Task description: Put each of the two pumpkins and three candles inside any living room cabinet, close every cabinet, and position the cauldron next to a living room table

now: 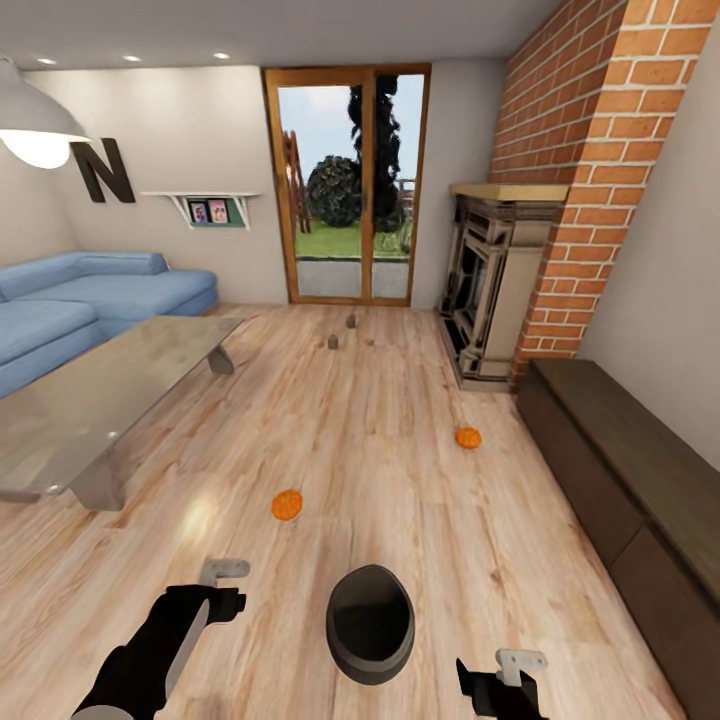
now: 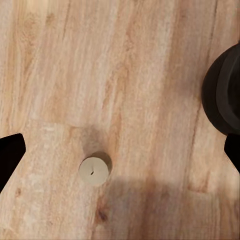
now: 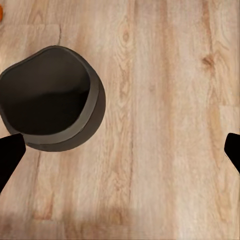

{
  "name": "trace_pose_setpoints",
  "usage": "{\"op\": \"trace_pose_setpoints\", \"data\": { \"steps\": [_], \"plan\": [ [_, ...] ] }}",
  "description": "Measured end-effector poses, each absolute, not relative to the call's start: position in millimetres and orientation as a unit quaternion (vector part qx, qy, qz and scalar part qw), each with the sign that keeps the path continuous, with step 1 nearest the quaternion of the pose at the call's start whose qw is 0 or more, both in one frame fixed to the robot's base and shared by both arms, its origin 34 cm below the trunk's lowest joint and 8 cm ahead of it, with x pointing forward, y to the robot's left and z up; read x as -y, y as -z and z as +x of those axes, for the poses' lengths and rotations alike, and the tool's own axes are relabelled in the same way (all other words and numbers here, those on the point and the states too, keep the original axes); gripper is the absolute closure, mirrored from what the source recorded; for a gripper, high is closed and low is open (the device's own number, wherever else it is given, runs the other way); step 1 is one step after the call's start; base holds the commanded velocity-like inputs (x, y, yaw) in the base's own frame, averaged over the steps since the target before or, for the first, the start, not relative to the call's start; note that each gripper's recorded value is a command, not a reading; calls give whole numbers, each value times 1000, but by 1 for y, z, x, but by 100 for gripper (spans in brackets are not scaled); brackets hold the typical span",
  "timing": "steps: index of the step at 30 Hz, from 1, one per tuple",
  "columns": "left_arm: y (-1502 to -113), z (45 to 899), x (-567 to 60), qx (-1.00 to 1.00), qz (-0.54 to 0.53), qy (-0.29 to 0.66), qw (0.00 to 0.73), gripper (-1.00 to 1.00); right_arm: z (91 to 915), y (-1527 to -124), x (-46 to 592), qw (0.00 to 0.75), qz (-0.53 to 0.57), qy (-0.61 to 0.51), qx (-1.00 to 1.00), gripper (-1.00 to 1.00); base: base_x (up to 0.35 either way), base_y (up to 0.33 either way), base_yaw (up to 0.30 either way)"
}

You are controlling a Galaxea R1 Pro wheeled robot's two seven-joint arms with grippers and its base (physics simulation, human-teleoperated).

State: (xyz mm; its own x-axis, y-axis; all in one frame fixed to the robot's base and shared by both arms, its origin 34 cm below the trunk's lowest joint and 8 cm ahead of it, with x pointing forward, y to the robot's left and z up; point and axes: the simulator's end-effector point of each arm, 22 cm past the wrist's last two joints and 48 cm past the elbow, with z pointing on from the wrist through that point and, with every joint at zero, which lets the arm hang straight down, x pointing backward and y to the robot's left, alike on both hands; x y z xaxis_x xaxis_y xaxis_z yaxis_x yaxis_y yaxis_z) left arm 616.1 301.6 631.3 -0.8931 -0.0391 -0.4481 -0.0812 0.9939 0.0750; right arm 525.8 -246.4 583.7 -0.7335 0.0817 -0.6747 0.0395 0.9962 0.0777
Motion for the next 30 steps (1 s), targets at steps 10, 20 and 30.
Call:
{"op": "trace_pose_setpoints", "data": {
  "steps": [10,20,30],
  "plan": [
    [-634,619,-302,-971,-31,-45,233,-100,528,-586,246,369,33,-30,-928,-100,275,-73,0],
    [-635,619,-301,-971,-32,-44,233,-100,528,-585,245,366,32,-30,-930,-100,74,-94,0],
    [-635,619,-300,-971,-34,-41,233,-100,496,-564,205,274,-9,-61,-960,-100,1,-2,0]
  ]
}}
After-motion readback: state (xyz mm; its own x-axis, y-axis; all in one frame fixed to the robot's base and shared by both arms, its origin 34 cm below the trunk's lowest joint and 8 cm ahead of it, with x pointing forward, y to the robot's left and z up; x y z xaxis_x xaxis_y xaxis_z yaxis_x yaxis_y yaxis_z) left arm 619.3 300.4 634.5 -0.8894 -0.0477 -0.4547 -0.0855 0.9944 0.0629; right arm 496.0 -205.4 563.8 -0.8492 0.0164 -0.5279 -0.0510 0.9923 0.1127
